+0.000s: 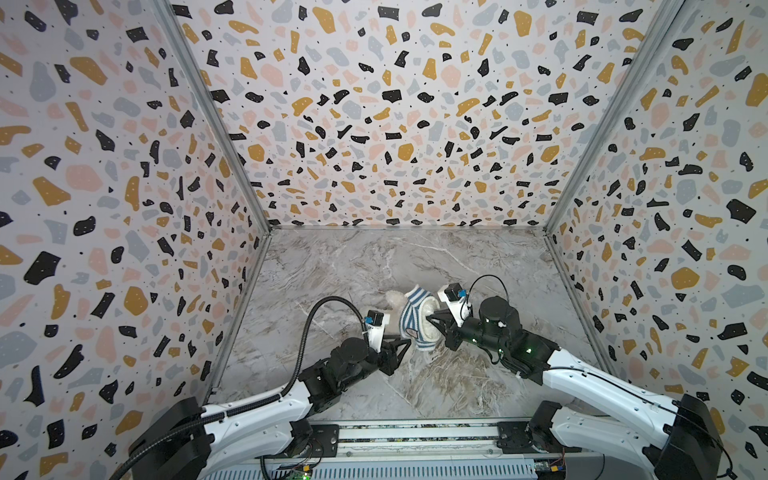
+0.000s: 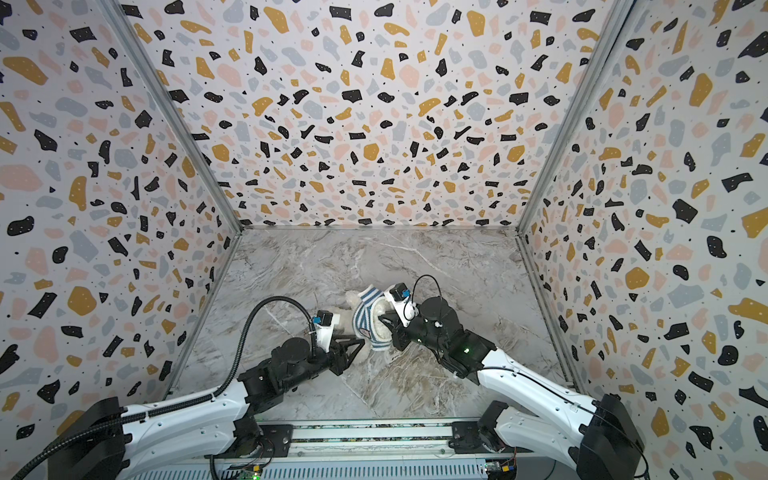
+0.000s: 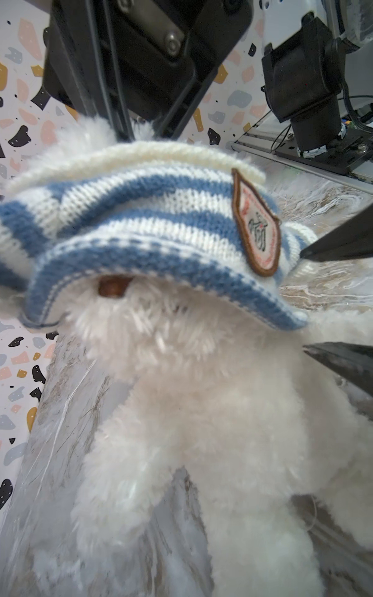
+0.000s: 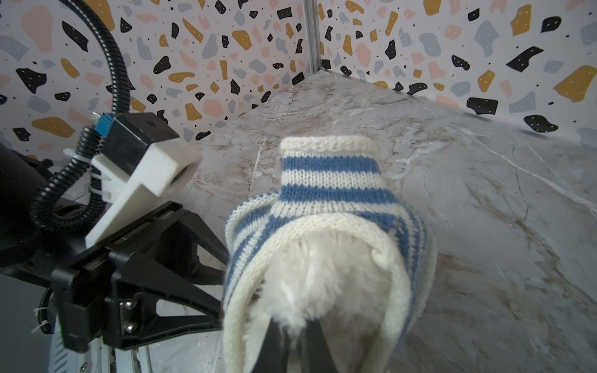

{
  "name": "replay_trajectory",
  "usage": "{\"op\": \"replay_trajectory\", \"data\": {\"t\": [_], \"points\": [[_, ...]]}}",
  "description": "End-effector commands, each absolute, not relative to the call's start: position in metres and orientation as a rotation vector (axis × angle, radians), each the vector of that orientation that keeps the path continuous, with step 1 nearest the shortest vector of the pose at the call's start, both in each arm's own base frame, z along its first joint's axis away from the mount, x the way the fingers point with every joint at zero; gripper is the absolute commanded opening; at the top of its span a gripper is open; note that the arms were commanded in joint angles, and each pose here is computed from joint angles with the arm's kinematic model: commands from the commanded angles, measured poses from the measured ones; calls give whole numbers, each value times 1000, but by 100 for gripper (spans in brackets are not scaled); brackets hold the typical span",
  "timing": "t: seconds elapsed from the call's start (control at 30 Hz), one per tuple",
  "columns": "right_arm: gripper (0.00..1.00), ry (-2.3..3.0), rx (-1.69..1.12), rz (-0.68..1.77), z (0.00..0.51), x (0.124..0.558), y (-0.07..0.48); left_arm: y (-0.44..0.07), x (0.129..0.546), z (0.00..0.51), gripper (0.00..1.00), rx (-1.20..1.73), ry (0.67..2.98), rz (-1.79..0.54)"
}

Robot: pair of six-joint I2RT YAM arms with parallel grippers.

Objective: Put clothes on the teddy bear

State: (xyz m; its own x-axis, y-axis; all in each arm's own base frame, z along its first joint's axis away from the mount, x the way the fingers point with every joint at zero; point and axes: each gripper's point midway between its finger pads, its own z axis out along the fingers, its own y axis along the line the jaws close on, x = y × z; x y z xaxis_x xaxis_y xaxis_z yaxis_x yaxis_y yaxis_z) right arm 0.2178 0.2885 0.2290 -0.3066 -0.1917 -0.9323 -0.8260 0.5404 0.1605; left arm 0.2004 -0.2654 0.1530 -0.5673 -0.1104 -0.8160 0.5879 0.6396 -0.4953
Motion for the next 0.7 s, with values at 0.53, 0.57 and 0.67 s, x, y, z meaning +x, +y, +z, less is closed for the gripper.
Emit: {"op": "replay_trajectory", "data": {"t": [0.53, 0.57, 0.67], "points": [[0, 1705, -961, 715, 235, 222, 290, -271, 215, 198, 46, 303, 1925, -1068], [0, 1704, -961, 711, 235, 222, 289, -268, 217, 196, 46, 290, 1930, -1082], [0, 1678, -966, 722, 239, 219, 289, -259, 224, 193, 46, 245, 1923, -1126]]}}
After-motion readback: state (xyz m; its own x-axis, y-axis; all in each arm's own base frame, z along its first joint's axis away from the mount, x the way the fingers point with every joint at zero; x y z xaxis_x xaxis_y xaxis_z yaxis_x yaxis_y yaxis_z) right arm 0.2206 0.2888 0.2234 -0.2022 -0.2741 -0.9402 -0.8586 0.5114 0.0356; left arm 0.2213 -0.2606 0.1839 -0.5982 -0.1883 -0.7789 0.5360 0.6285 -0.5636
